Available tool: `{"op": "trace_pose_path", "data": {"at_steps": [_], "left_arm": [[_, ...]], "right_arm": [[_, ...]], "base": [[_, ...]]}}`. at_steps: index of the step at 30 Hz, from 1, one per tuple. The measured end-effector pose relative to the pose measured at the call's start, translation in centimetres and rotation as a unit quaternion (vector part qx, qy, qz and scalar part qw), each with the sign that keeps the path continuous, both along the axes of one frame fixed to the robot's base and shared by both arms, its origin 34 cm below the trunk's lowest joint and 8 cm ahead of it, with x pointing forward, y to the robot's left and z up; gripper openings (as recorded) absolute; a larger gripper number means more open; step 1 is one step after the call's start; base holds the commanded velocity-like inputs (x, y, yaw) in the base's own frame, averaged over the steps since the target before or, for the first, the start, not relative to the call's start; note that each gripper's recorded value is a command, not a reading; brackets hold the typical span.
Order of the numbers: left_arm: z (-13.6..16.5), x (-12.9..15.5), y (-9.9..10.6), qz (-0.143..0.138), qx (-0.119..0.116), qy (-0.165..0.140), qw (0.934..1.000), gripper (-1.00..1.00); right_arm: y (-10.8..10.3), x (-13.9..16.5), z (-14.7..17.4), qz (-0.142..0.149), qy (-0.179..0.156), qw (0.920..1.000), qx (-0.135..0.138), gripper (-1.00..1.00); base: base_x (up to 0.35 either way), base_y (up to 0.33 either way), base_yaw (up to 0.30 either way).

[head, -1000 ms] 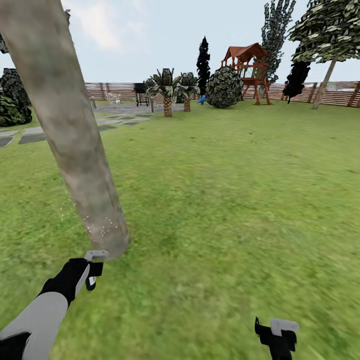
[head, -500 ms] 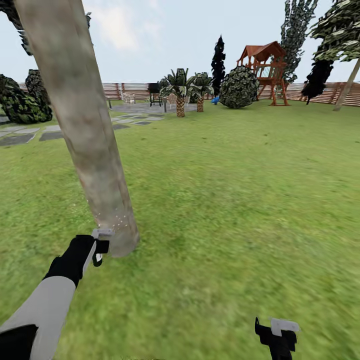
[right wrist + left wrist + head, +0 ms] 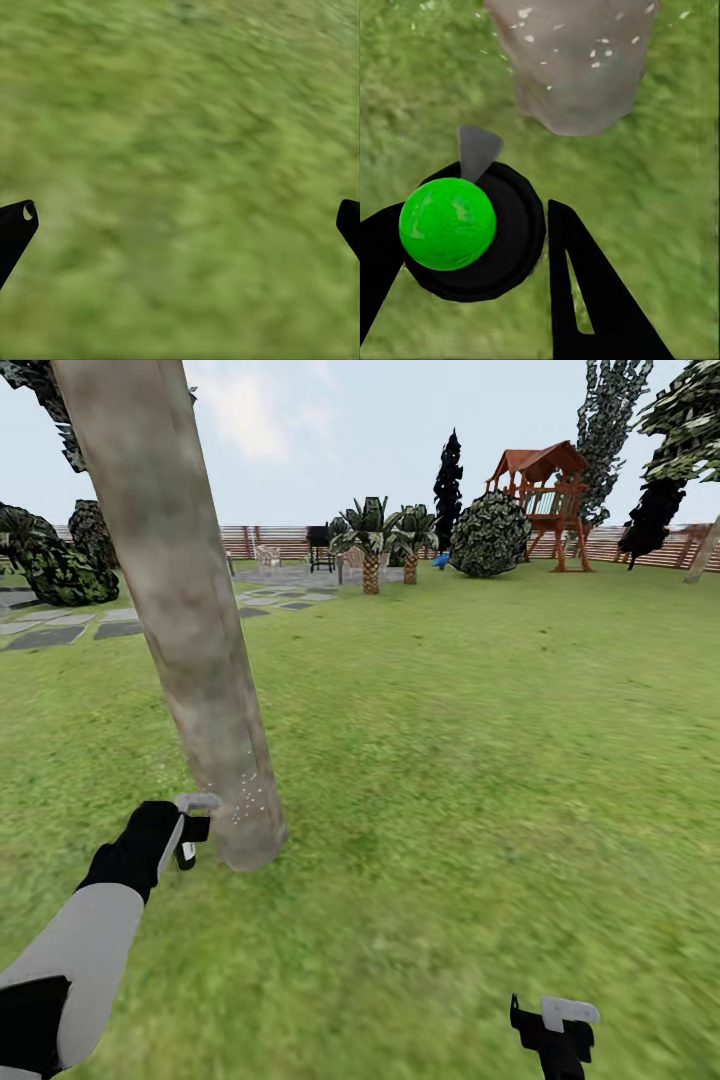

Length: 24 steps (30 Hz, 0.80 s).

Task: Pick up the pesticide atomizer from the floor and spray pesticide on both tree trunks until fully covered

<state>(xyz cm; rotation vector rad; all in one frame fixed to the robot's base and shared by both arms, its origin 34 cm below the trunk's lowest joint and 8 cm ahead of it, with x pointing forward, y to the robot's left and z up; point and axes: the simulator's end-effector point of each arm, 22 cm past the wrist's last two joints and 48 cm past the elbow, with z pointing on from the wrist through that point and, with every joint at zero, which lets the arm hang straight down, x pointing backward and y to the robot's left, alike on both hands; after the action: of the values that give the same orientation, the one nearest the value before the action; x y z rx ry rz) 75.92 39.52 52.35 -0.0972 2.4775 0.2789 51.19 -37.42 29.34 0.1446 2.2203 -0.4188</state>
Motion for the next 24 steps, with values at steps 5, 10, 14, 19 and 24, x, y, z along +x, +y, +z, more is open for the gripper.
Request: {"op": "trace_pose_path", "data": {"at_steps": [5, 10, 14, 19, 24], "left_arm": [[0.5, 0.7, -1.7, -0.009, -0.004, -0.006, 0.9999, -1.00], [0.2, 0.2, -0.5, -0.002, 0.001, -0.002, 1.0000, -1.00], [-0.2, -0.1, -0.3, -0.001, 0.004, 0.002, 1.0000, -1.00], [-0.7, -0.4, -0.3, 0.000, 0.004, 0.007, 1.0000, -1.00], [-0.7, -0.4, -0.3, 0.000, 0.004, 0.007, 1.0000, -1.00]], "right_arm": [[0.0, 0.0, 0.0, 0.000, 0.000, 1.0000, 0.000, 1.00], [0.1, 0.0, 0.0, 0.001, 0.000, 1.0000, 0.001, 1.00], [0.1, 0.0, 0.0, 0.000, 0.000, 1.0000, 0.001, 1.00], [0.1, 0.0, 0.0, 0.001, 0.000, 1.0000, 0.001, 1.00], [0.1, 0.0, 0.0, 0.001, 0.000, 1.0000, 0.001, 1.00]], "base": [[0.174, -0.187, 0.004], [0.227, -0.190, 0.205], [0.240, -0.174, 0.274], [0.224, -0.185, 0.278], [0.027, -0.264, 0.258]]}}
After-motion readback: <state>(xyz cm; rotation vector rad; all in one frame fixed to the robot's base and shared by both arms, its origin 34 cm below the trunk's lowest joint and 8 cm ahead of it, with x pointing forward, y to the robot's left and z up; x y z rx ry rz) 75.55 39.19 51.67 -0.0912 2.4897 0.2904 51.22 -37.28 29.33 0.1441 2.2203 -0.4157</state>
